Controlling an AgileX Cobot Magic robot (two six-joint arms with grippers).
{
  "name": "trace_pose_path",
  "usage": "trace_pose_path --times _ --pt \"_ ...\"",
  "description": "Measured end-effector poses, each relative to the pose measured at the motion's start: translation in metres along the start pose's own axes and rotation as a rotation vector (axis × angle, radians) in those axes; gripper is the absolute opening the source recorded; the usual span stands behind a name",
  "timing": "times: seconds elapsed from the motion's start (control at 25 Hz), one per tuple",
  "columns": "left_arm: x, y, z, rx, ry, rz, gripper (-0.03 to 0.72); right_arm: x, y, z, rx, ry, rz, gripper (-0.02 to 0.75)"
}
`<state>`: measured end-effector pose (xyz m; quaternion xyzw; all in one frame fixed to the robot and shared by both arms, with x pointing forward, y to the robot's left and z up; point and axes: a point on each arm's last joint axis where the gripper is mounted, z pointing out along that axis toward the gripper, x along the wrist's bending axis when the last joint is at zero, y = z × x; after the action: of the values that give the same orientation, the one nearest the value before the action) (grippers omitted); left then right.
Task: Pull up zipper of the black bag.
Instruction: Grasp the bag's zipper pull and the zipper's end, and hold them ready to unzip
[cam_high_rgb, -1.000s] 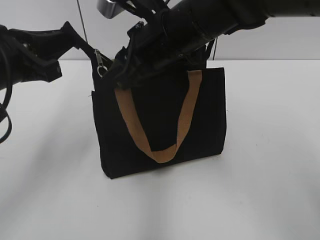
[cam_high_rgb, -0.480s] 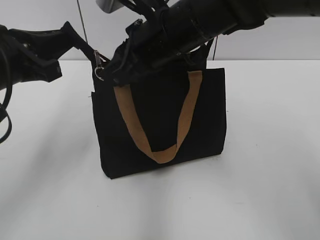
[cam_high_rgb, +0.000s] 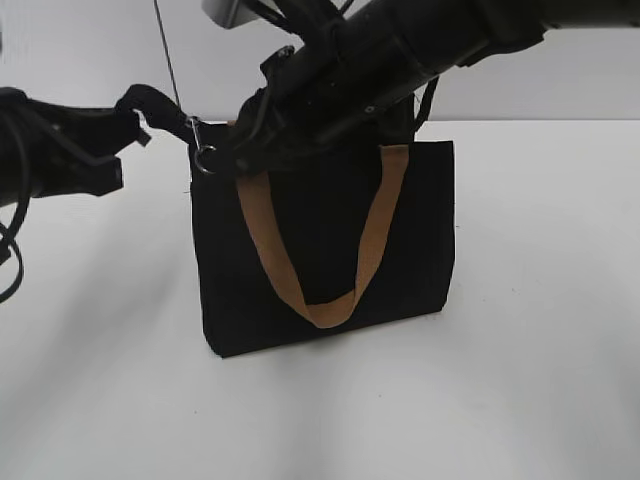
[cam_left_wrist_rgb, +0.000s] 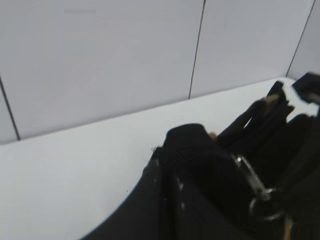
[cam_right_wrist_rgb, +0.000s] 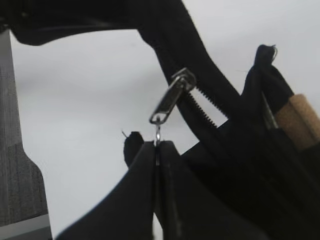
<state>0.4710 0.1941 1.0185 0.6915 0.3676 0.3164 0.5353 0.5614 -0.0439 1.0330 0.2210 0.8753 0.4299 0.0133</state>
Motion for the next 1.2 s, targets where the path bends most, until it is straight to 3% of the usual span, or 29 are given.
trace_pose_path --times 0.2,0.52,1.2 --pt "0.004 -0.014 -0.001 0.156 0.042 -0.003 -0.007 0.003 0.003 -0.006 -0.007 0.008 0.015 -0.001" --pt "0.006 -0.023 -0.003 0.253 0.066 -0.003 -0.007 -0.003 0.001 -0.01 -0.006 0.003 0.056 -0.001" --pt "0.006 -0.025 -0.004 0.285 0.073 -0.002 -0.008 -0.061 -0.026 -0.052 0.031 -0.054 0.239 -0.001"
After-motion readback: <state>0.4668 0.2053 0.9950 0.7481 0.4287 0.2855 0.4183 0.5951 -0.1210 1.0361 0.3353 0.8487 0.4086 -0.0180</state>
